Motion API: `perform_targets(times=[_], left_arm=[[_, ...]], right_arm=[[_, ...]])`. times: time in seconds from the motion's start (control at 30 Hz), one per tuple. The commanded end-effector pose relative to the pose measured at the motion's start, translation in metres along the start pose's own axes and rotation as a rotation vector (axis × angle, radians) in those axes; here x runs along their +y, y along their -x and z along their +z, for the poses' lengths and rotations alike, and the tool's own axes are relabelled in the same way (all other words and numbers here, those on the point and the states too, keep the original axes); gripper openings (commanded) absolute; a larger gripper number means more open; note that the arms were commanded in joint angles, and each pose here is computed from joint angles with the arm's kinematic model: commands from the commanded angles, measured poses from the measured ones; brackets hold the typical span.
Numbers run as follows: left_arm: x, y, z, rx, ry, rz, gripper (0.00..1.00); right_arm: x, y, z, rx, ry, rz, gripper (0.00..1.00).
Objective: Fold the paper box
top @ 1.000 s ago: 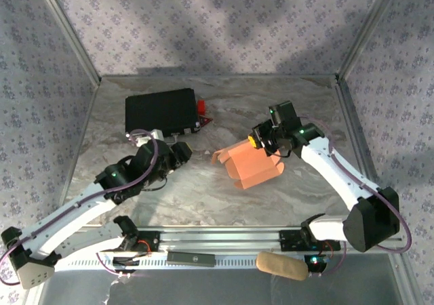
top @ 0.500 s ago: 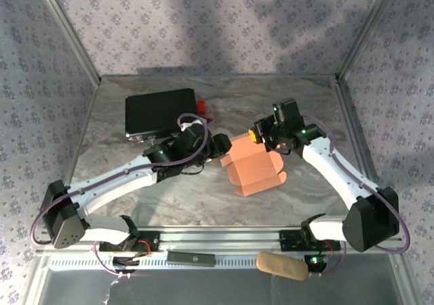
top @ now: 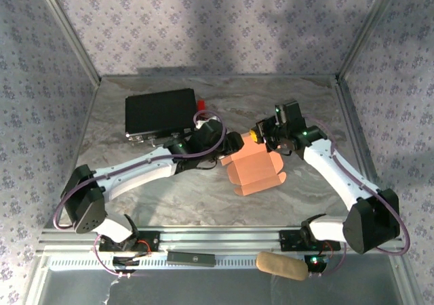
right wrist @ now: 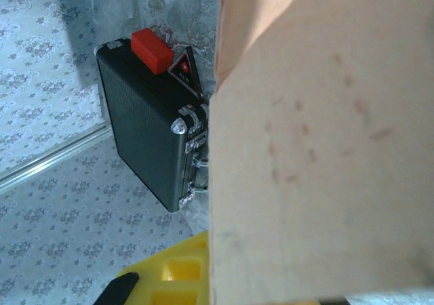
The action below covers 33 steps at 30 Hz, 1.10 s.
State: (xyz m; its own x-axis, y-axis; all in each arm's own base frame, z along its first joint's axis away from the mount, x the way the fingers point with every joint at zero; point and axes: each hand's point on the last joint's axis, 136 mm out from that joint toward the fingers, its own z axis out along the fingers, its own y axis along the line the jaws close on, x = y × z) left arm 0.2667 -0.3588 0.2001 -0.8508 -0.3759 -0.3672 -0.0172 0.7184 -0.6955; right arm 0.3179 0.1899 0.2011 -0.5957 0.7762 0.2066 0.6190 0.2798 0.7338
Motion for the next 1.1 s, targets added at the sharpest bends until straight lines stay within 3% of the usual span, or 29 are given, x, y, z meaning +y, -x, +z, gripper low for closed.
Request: perform_targets(times=[0.0,0.17,0.27,0.37,0.4,0.47,0.57,0.73,0.83,1.07], left_arm=[[-0.037,0.012,0.000,-0.037,-0.110,0.012,0.67],[-0.044,0.015,-0.003,-0.057,-0.155,0.040,0.62],[-0.035,0.023,-0.038,-0.117,-0.184,0.059,0.66],[0.005,0.043,-0.080,-0.221,-0.146,0.026,0.71],[0.025,0.048,-0.080,-0.199,-0.137,-0.029,0.72],[0.064,0.061,-0.069,-0.148,-0.126,-0.137,0.62],[0.108,0.066,-0.047,-0.125,-0.075,-0.187,0.47],[0.122,0.044,0.010,-0.044,-0.175,-0.226,0.20],[0.118,0.033,0.029,-0.057,-0.235,-0.218,0.16],[0.091,0.026,0.054,-0.092,-0.394,-0.229,0.20]], right_arm=[[0.003,-0.006,-0.009,0.021,0.034,0.009,0.00],[0.001,-0.001,-0.014,0.013,0.043,0.022,0.00],[0.004,0.008,-0.021,0.005,0.060,0.043,0.00],[0.009,0.012,-0.032,0.006,0.084,0.057,0.00],[0.011,0.013,-0.036,0.004,0.092,0.062,0.00],[0.016,0.014,-0.045,-0.003,0.110,0.069,0.00],[0.024,0.013,-0.051,0.003,0.130,0.089,0.00],[0.029,0.017,-0.056,-0.002,0.152,0.131,0.00],[0.032,0.020,-0.055,0.008,0.172,0.167,0.00],[0.036,0.027,-0.050,0.030,0.198,0.230,0.00]])
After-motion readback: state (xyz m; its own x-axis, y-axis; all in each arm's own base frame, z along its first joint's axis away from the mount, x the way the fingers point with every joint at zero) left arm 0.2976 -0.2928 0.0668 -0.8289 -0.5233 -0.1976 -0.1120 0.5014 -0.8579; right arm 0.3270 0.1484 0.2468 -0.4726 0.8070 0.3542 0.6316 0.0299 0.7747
